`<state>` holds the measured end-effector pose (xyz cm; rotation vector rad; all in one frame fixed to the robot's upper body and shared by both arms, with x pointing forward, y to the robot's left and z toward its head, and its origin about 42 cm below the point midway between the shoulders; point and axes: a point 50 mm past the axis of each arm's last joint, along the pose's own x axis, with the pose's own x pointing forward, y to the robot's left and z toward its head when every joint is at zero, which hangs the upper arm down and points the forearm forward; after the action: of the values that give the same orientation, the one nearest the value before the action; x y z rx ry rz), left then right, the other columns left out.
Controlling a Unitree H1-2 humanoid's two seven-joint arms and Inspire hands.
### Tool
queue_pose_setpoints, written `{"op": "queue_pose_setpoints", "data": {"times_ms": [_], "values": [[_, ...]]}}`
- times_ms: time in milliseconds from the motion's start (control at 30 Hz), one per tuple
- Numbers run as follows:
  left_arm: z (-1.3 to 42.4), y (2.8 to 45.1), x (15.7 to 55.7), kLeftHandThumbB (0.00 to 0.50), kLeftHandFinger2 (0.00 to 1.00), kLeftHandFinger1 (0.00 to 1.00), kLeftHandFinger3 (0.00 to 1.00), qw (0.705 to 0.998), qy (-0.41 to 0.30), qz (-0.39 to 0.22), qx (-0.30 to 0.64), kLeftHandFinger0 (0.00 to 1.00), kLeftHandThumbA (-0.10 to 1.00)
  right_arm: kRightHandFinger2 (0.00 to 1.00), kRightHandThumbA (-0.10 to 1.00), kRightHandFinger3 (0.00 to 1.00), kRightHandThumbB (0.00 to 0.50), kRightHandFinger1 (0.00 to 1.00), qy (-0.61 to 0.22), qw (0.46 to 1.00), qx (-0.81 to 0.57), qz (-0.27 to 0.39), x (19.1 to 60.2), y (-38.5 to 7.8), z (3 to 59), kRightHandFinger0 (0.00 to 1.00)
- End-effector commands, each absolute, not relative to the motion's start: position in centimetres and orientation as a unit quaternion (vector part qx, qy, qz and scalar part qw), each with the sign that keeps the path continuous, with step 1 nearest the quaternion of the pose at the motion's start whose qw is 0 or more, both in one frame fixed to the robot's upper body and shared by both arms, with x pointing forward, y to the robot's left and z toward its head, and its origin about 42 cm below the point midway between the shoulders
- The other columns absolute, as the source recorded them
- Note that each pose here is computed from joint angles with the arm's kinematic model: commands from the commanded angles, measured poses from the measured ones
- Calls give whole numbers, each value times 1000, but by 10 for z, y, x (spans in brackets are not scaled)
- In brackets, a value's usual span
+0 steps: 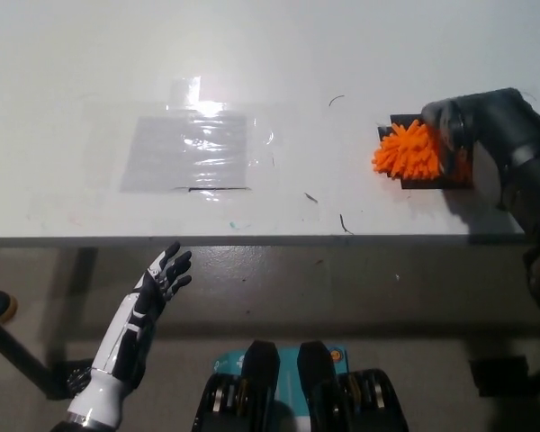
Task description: The robot uses it right hand to pick up an extended orange duster kept in the middle of the desk and presses its handle against the desk to collapse it
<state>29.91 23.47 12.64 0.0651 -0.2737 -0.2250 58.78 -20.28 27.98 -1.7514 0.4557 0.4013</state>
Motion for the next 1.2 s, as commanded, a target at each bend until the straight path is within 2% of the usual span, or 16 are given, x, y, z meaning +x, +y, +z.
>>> {"op": "queue_pose_setpoints", "data": {"times_ms": [0, 133, 233, 333, 367, 433, 467, 500, 533, 567, 600, 800, 833, 867, 1033, 1167], "values": [[138, 235, 302, 162, 1000, 1000, 1000, 977, -173, -123, 33, 1000, 1000, 544, -100, 1000, 194, 342, 59, 581, -807, 86, 599, -208, 317, 250], [138, 235, 302, 170, 1000, 1000, 1000, 977, -171, -124, 32, 1000, 1000, 590, -96, 805, 218, 388, 24, 606, -791, 77, 598, -211, 317, 283], [138, 235, 302, 174, 1000, 1000, 1000, 977, -171, -124, 31, 1000, 1000, 603, -100, 760, 239, 420, -4, 634, -771, 69, 598, -213, 318, 319], [138, 234, 303, 177, 1000, 1000, 1000, 977, -172, -125, 32, 1000, 1000, 489, -100, 592, 262, 335, -36, 670, -738, 63, 598, -216, 321, 239], [139, 235, 303, 178, 1000, 1000, 1000, 977, -172, -125, 35, 1000, 1000, 307, -100, 444, 254, 132, -47, 682, -727, 57, 597, -217, 322, 19], [139, 235, 303, 174, 1000, 1000, 1000, 977, -171, -123, 35, 1000, 1000, 187, -100, 263, 237, 8, -78, 718, -691, 43, 597, -218, 326, 0], [139, 236, 303, 165, 1000, 1000, 1000, 978, -168, -121, 35, 1000, 1000, 272, -100, 302, 176, 70, -93, 735, -671, 32, 597, -218, 330, 0], [139, 236, 303, 162, 1000, 1000, 1000, 978, -169, -121, 34, 1000, 1000, 420, -100, 387, 168, 149, -99, 743, -661, 29, 597, -218, 332, 0], [139, 236, 303, 166, 1000, 1000, 1000, 978, -169, -120, 34, 1000, 1000, 748, -100, 616, 156, 329, -119, 760, -638, 25, 597, -218, 338, 0], [139, 236, 303, 160, 1000, 1000, 1000, 978, -170, -119, 33, 1000, 1000, 876, -100, 783, 148, 432, -139, 773, -618, 19, 597, -218, 346, 0], [139, 236, 303, 160, 1000, 1000, 1000, 978, -170, -119, 33, 1000, 1000, 866, -100, 868, 138, 443, -152, 781, -605, 15, 597, -217, 352, 0], [139, 236, 303, 155, 1000, 1000, 1000, 978, -170, -120, 33, 1000, 1000, 855, -100, 939, 135, 466, -264, 815, -516, -24, 597, -210, 434, 0], [139, 236, 304, 156, 1000, 1000, 1000, 978, -169, -119, 33, 1000, 1000, 824, -100, 942, 126, 450, -276, 816, -507, -29, 596, -209, 445, 0], [139, 236, 304, 157, 1000, 1000, 1000, 978, -169, -119, 32, 1000, 1000, 732, -100, 947, 166, 337, -294, 815, -499, -36, 594, -208, 455, 37], [137, 237, 304, 158, 1000, 1000, 1000, 978, -170, -118, 33, 1000, 1000, 743, -100, 895, 156, 365, -369, 814, -444, -62, 580, -204, 510, 0], [138, 238, 303, 160, 1000, 1000, 1000, 978, -168, -116, 34, 1000, 1000, 668, -100, 737, 156, 228, -406, 815, -407, -74, 571, -203, 542, 0]]}}
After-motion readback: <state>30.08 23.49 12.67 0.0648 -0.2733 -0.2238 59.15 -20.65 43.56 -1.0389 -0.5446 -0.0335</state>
